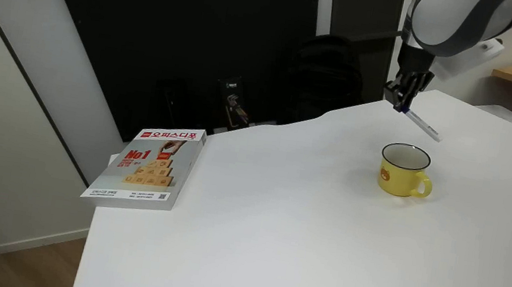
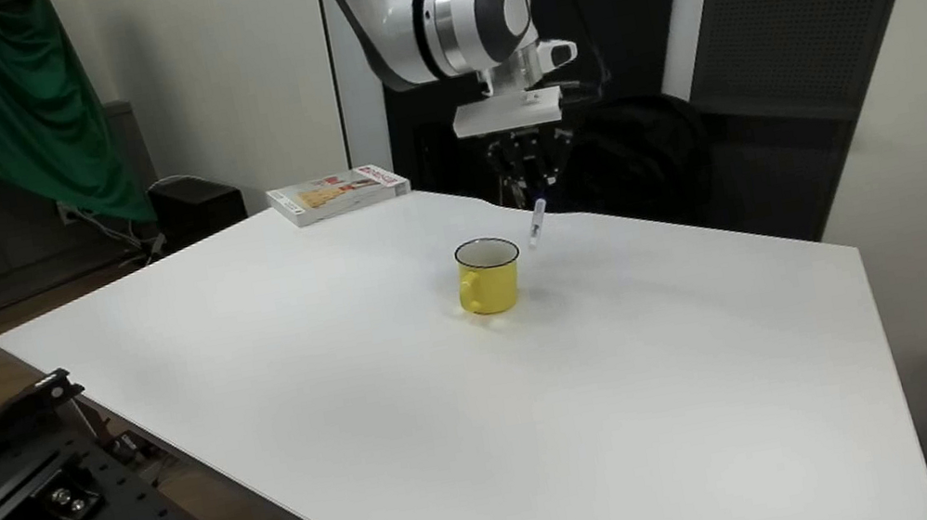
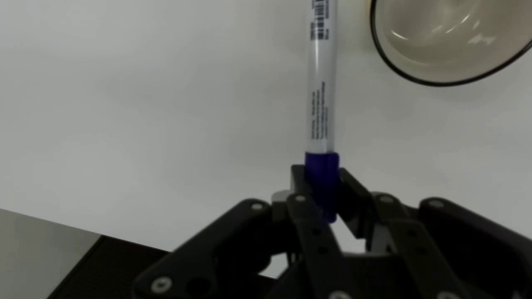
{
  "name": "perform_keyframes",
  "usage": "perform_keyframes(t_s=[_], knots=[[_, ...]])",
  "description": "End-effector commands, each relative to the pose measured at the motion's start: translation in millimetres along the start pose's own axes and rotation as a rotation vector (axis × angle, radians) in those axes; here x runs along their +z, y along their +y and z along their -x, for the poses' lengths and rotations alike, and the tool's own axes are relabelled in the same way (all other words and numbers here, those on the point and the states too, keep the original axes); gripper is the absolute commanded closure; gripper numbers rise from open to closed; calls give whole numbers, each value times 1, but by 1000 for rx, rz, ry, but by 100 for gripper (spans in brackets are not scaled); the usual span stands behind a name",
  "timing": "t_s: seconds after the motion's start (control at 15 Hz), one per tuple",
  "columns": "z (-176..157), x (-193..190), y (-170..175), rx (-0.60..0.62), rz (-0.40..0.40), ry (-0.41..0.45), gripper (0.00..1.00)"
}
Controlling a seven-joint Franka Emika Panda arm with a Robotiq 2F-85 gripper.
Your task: Remove the marker from the mug cup, place it on the table then put it back in the mug cup
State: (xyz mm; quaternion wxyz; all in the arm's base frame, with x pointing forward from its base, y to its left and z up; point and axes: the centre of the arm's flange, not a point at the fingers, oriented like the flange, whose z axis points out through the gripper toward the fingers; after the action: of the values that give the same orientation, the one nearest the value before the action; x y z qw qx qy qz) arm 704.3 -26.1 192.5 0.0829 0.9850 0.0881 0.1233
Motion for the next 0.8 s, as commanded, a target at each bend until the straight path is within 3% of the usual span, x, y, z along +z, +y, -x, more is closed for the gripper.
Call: perform_keyframes(t_s=[0.0, 0.53, 0.73], knots=[[34, -14, -21, 28, -31, 78, 95], [36, -33, -49, -41, 22, 150, 95], [39, -33, -53, -38, -8, 197, 95]])
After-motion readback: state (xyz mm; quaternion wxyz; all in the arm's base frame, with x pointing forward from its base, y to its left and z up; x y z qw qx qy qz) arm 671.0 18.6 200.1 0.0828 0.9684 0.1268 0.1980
